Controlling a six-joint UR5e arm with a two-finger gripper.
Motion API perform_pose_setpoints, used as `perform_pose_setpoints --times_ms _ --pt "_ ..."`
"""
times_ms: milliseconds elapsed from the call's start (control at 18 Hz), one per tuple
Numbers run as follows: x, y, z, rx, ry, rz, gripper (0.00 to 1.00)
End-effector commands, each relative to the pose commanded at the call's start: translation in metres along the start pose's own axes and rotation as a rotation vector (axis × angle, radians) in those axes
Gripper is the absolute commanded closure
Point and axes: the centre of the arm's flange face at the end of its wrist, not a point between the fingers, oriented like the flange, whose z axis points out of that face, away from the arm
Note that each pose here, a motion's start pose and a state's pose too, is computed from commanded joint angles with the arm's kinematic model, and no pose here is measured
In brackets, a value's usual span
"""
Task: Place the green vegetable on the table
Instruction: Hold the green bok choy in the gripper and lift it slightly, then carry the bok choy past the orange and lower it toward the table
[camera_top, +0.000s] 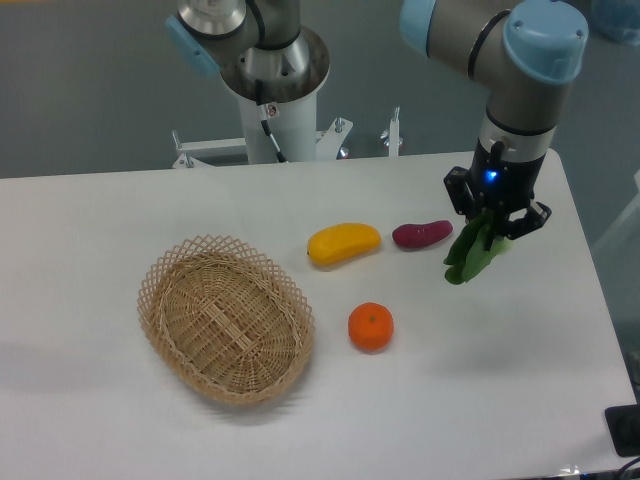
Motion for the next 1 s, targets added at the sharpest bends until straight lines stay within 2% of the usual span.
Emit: perform_pose_setpoints --times_ms 444,778,1000 --pt "0.001 -0.002 0.001 0.002 0.002 0.001 0.71" --pt "0.003 -0.014 0.009 0.007 -0.002 -0.041 0.72" --pt "0.008 -0.042 0.044 0.031 -0.049 -0.082 0.72"
